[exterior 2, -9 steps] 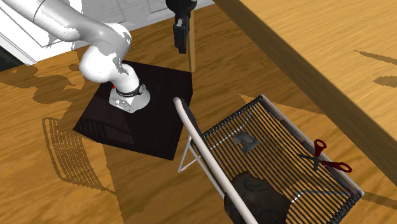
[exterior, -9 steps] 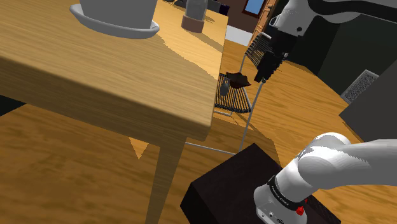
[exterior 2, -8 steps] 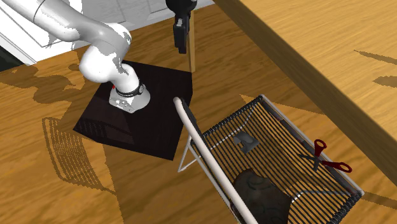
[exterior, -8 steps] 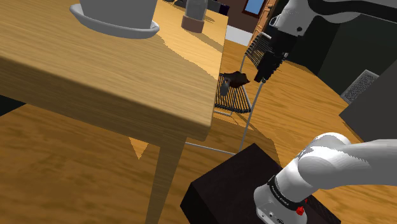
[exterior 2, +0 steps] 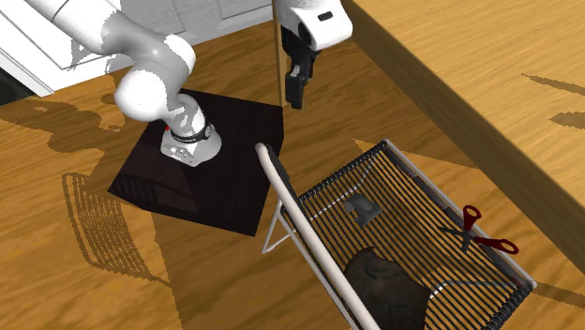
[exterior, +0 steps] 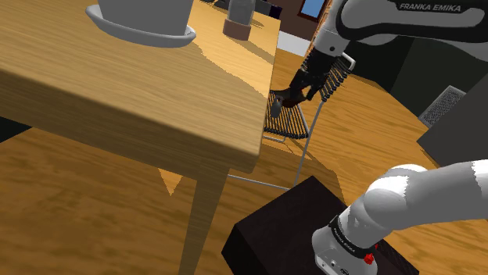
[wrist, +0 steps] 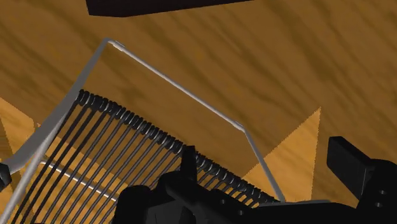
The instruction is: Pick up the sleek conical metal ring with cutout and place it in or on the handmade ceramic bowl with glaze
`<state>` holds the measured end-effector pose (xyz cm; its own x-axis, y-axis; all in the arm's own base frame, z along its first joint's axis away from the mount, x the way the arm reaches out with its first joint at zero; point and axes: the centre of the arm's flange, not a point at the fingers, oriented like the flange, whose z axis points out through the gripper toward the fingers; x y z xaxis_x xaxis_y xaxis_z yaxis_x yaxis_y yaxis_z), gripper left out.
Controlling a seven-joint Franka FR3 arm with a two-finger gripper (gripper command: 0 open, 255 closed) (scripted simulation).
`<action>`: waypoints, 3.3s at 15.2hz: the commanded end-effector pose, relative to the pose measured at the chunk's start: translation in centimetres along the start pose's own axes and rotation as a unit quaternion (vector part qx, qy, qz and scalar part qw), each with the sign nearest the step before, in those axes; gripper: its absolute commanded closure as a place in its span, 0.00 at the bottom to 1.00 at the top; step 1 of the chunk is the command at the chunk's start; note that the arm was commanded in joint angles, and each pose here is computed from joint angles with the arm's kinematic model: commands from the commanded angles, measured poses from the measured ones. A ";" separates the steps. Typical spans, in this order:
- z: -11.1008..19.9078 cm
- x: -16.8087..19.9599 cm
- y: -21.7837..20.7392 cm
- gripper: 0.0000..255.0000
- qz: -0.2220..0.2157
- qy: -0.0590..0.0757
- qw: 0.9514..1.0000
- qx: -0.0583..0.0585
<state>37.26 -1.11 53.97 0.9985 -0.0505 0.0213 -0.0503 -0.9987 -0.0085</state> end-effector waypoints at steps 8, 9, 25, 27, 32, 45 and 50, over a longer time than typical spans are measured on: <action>6.2 8.2 4.4 0.00 0.134 0.033 0.990 -0.021; 6.9 9.0 5.0 0.00 0.149 0.036 0.988 -0.023; 15.9 17.9 14.5 0.00 0.320 0.077 0.943 -0.050; 17.0 18.0 14.6 0.00 0.320 0.077 0.943 -0.050; 17.8 18.1 14.8 0.00 0.320 0.077 0.943 -0.050; 17.8 18.1 14.8 1.00 0.320 0.077 0.943 -0.050; 16.2 18.1 14.8 1.00 0.320 0.077 0.943 -0.050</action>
<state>55.05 -16.58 37.51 0.7491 -0.6351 0.1883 -0.6503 -0.7592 0.0261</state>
